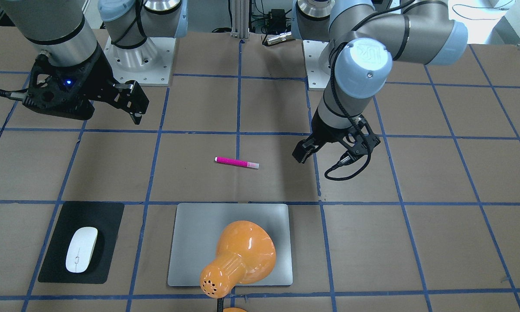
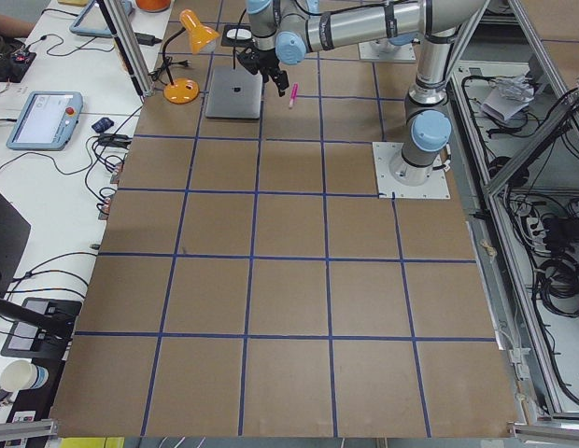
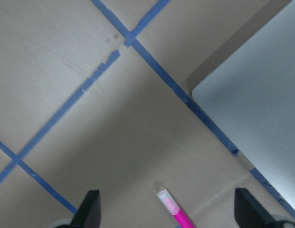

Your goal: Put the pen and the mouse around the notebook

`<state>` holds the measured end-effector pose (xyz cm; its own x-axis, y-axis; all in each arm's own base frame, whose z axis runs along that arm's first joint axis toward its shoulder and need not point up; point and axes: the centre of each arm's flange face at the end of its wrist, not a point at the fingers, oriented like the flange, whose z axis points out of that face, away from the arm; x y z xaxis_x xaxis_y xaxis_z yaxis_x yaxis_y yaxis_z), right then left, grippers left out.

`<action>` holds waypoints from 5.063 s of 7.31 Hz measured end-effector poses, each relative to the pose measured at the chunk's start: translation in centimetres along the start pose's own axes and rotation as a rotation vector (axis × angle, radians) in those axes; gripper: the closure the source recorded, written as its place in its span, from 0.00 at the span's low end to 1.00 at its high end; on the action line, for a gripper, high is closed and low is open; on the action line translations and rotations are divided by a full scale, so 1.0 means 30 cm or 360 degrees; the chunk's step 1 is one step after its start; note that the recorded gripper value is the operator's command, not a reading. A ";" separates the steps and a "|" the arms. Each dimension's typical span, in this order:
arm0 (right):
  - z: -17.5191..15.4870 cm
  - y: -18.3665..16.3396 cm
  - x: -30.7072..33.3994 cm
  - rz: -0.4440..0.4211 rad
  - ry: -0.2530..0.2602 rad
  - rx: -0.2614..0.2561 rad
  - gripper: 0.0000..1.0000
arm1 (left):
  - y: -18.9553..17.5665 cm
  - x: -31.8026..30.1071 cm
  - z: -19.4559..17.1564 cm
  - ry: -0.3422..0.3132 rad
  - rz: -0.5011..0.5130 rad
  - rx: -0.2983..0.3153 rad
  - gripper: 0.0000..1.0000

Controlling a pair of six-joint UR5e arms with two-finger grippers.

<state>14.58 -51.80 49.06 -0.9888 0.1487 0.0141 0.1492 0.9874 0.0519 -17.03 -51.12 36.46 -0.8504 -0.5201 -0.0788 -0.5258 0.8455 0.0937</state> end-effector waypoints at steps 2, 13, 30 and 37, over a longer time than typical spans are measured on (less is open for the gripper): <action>-0.003 -0.004 -0.002 -0.0003 -0.0007 0.0004 0.00 | -0.042 -0.141 -0.170 -0.0030 0.0328 0.0041 0.00; 0.004 -0.001 -0.002 -0.0002 -0.0007 -0.0003 0.00 | -0.077 -0.209 -0.478 0.0079 0.0984 0.0171 0.00; 0.000 -0.009 0.000 -0.0003 -0.0006 0.0002 0.00 | -0.115 -0.213 -0.486 0.0068 0.0990 0.0193 0.00; -0.001 -0.009 0.000 -0.0006 -0.0006 0.0004 0.00 | -0.133 -0.222 -0.502 0.0064 0.0974 0.0214 0.00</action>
<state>14.55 -52.07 49.08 -0.9893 0.1453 0.0099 0.1457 0.9881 0.0496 -9.55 -52.85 51.56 -0.9981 0.0610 -0.0124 0.0612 0.9980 -0.0157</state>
